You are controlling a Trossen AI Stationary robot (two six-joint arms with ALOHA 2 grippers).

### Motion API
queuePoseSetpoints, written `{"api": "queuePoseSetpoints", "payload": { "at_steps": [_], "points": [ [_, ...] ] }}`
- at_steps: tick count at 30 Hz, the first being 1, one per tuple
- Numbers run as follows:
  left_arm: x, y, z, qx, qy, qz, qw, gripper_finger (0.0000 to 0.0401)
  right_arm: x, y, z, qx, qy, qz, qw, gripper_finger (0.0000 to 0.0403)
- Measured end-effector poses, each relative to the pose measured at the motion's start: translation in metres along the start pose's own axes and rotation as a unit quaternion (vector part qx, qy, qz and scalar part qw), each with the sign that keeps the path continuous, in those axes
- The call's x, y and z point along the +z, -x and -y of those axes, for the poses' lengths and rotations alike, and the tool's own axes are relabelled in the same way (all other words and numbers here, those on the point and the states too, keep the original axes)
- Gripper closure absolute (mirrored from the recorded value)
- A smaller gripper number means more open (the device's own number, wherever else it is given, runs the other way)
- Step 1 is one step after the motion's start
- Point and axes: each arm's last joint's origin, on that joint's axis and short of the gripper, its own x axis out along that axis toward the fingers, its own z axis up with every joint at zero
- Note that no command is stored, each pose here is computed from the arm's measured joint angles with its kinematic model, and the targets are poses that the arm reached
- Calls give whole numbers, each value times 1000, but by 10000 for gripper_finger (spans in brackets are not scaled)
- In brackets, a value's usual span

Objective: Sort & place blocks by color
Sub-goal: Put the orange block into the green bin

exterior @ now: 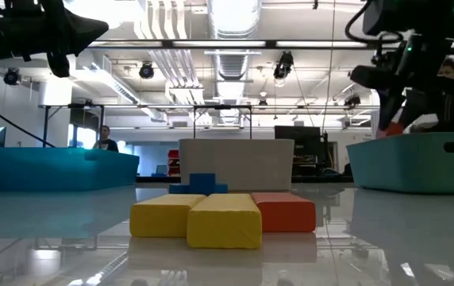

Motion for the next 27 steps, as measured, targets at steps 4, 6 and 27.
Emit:
{"api": "queuePoseSetpoints", "payload": {
  "at_steps": [4,6,27],
  "points": [
    [0,0,0,0,0,0,1000,393,-5,-10,-7,-17,5,-7,1000,274],
    [0,0,0,0,-1,0,1000,393,-8,-16,-10,-33,11,-10,999,274],
    [0,0,0,4,-3,0,1000,393,-20,-46,-28,-82,31,-6,996,237]
  ]
}}
